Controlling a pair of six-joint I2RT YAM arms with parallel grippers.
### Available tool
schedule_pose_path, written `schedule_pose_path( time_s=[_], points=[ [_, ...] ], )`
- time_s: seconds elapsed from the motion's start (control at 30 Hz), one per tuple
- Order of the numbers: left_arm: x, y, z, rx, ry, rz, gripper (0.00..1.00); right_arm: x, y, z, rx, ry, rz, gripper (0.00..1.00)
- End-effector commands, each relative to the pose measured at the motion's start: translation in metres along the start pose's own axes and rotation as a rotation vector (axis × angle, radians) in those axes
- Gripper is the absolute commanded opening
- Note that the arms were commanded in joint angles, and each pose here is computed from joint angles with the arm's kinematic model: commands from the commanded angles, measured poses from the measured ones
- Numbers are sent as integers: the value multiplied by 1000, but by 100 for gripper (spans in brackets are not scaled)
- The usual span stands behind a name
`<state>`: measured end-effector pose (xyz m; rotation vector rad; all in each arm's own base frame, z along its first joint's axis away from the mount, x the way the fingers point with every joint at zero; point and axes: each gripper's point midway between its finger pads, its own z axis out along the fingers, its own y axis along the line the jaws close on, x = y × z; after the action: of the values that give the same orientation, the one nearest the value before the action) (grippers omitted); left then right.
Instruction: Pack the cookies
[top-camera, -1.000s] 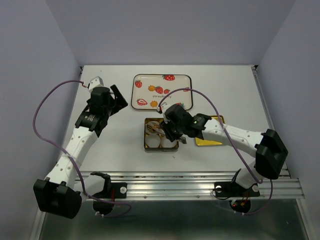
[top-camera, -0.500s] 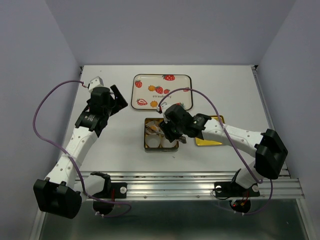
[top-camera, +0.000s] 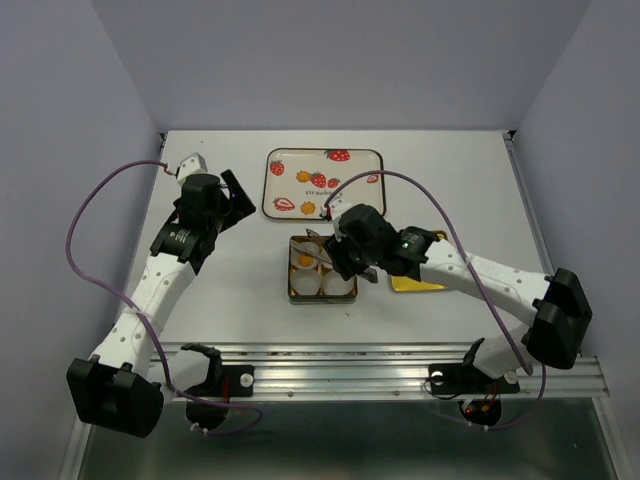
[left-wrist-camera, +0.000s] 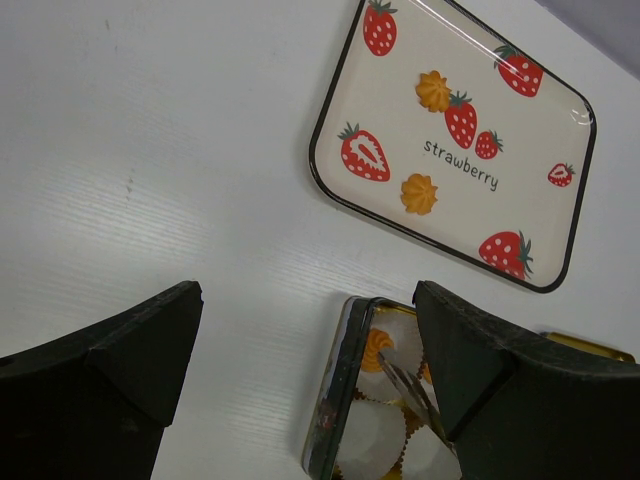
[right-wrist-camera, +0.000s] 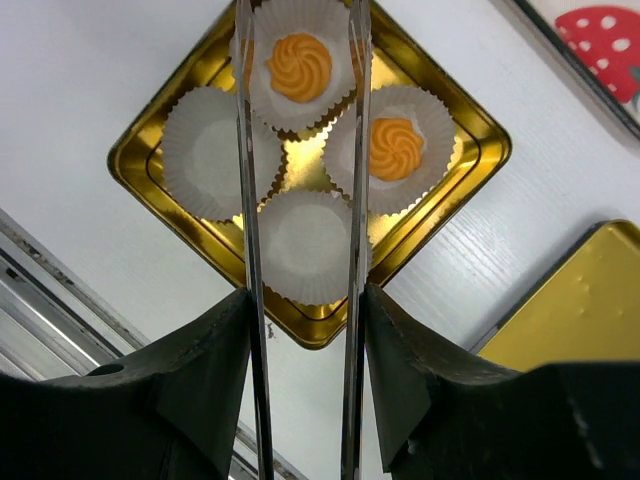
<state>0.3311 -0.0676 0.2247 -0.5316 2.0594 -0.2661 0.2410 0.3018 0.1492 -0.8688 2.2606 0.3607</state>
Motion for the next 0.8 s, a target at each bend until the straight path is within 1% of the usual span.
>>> schedule_pose_path(
  time_s=[0.0,0.1,0.2,0.3,0.37,0.4,0.43,0.47,0.5,0.57,0.6,0.77],
  points=[
    [-12,-7,-8,26,-46,1,99,-54,-3,-43,13,-195,2,52],
    [-12,-8,-6,33,-45,1,99,-73,-11,-52,56,-257,18,52],
    [-11,-8,-5,30,-43,1,99,-91,-23,-52,100,-287,35,52],
    [-11,-8,-5,28,-43,5,99,-97,-34,-33,113,-258,55,52],
    [-13,-7,-5,21,-47,5,99,-109,-51,-20,143,-252,79,52],
    [-13,-7,-5,21,-47,5,99,-105,-51,-12,145,-233,76,52],
    [-13,-7,-5,21,-47,5,99,-107,-59,-7,160,-227,91,52],
    [-13,-7,-5,21,-47,5,99,-114,-57,-5,153,-233,91,52],
    [-13,-7,-4,19,-47,5,99,-111,-62,7,163,-211,94,52],
    [-12,-6,-3,13,-46,6,99,-115,-64,15,174,-207,98,52],
    [-12,-5,-2,9,-45,5,99,-111,-69,26,191,-183,100,52],
    [-9,-5,3,4,-36,8,99,-107,-77,49,220,-146,117,52]
  ],
)
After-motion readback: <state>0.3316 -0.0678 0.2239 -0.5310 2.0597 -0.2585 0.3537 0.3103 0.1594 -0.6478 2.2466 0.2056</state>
